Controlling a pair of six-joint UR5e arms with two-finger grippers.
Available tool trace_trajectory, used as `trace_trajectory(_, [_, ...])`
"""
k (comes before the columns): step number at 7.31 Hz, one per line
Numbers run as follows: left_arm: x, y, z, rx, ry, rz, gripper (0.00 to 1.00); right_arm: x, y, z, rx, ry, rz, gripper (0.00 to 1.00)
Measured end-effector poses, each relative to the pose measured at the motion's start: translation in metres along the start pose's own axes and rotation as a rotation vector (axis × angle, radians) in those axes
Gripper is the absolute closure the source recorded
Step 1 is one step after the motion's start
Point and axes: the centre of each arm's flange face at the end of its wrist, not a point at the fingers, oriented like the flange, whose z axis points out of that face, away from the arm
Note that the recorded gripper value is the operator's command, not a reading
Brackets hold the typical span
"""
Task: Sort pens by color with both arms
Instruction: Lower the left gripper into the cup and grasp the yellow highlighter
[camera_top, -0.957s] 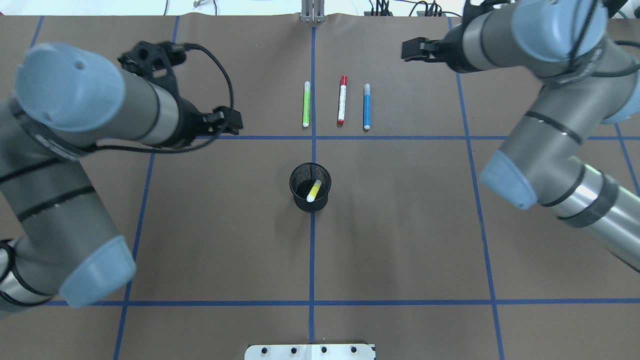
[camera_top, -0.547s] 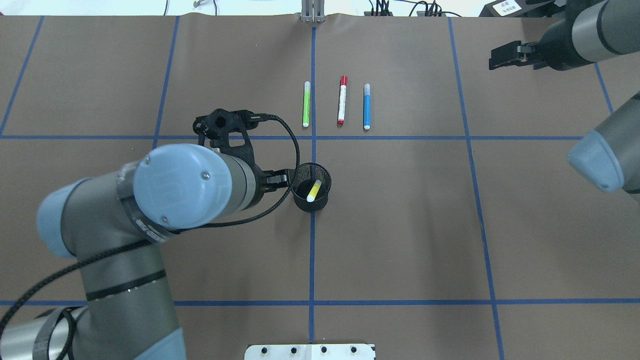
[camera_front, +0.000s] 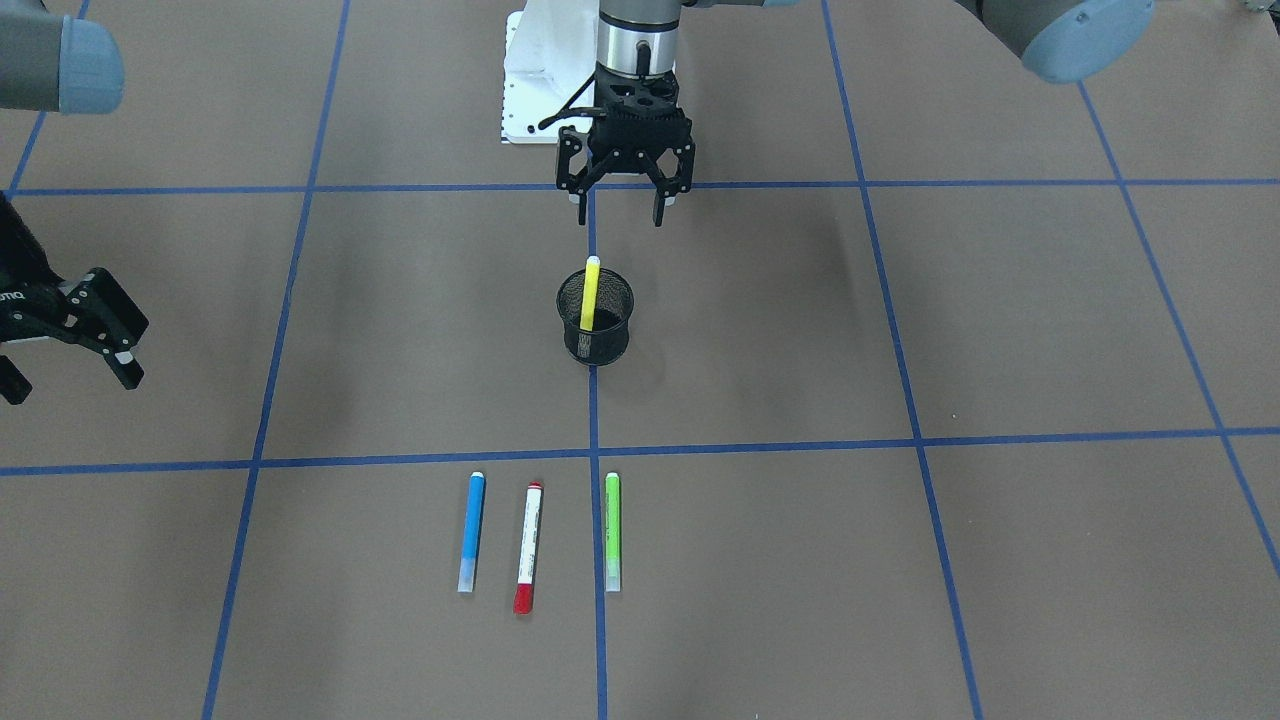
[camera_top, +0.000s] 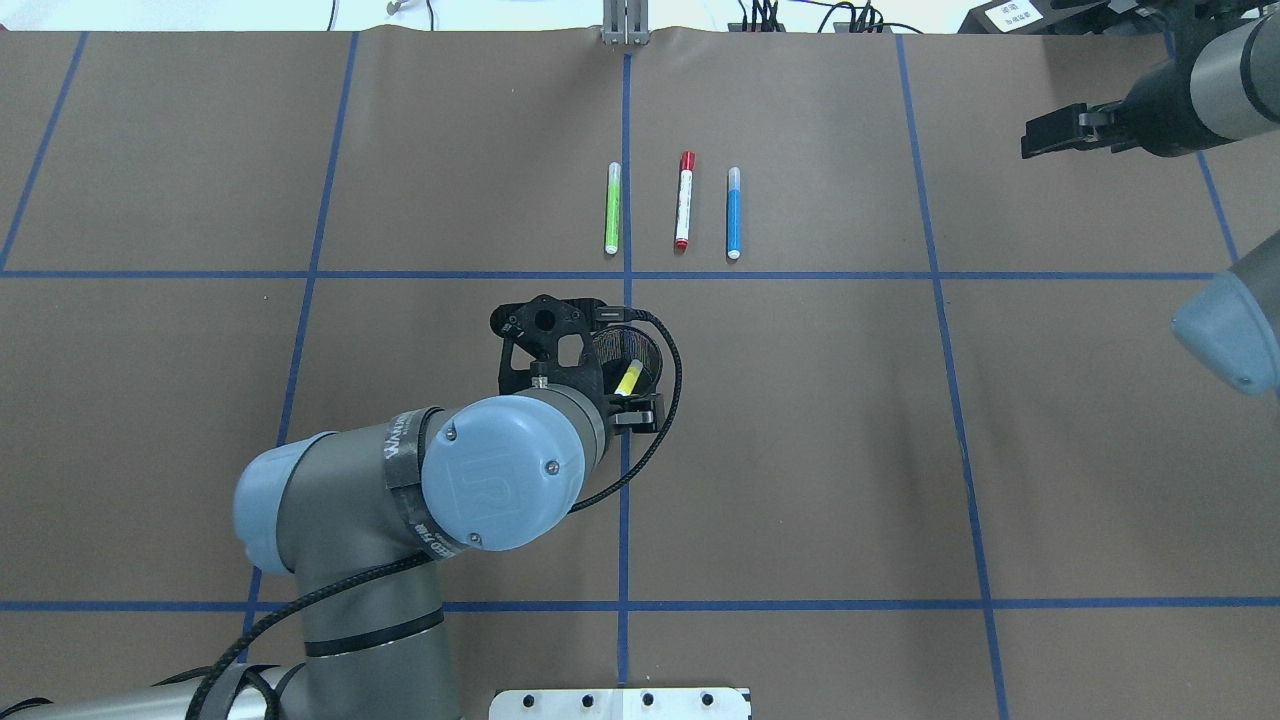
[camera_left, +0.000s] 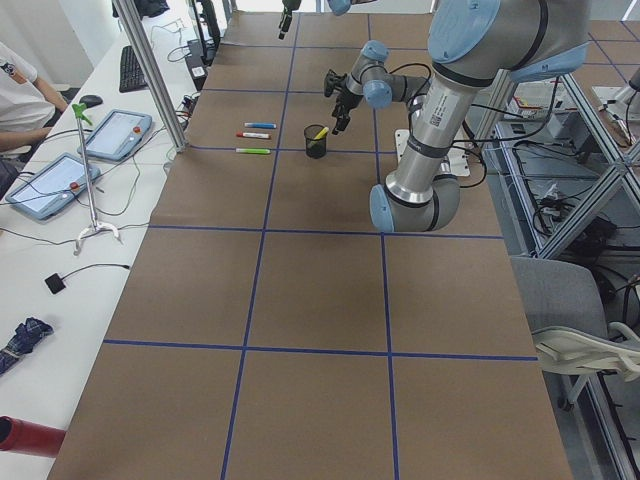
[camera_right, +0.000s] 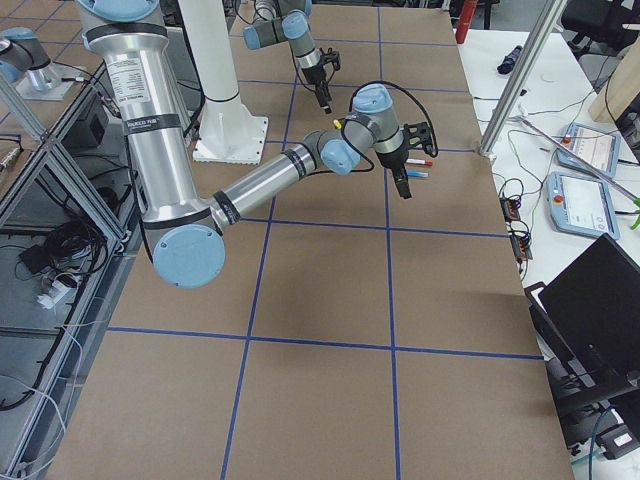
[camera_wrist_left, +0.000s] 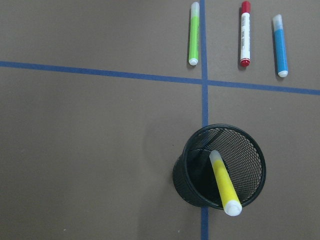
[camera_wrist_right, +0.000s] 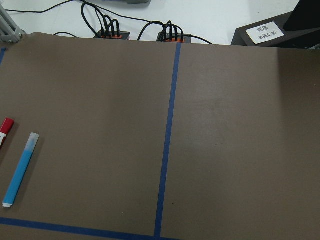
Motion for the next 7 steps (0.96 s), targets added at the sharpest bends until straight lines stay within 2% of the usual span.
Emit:
trace_trajectory(2, [0.006, 0.001, 0.018, 0.031, 0.032, -0.005, 0.28, 0.002, 0.001, 0.002, -0.002, 0.004, 0.002, 0.00])
trace_trajectory(4, [0.008, 0.002, 0.025, 0.037, 0.033, -0.004, 0.32, 0.003, 0.001, 0.004, -0.005, 0.007, -0.001, 0.00])
trace_trajectory(5, [0.008, 0.002, 0.029, 0.037, 0.029, -0.004, 0.37, 0.006, 0.003, 0.005, -0.008, 0.011, -0.013, 0.00])
trace_trajectory(6, [0.009, 0.002, 0.031, 0.036, 0.025, -0.003, 0.48, 0.011, 0.006, 0.006, -0.015, 0.018, -0.029, 0.00])
trace_trajectory(7, [0.011, 0.002, 0.031, 0.037, 0.026, -0.003, 0.51, 0.014, 0.008, 0.007, -0.019, 0.023, -0.038, 0.00])
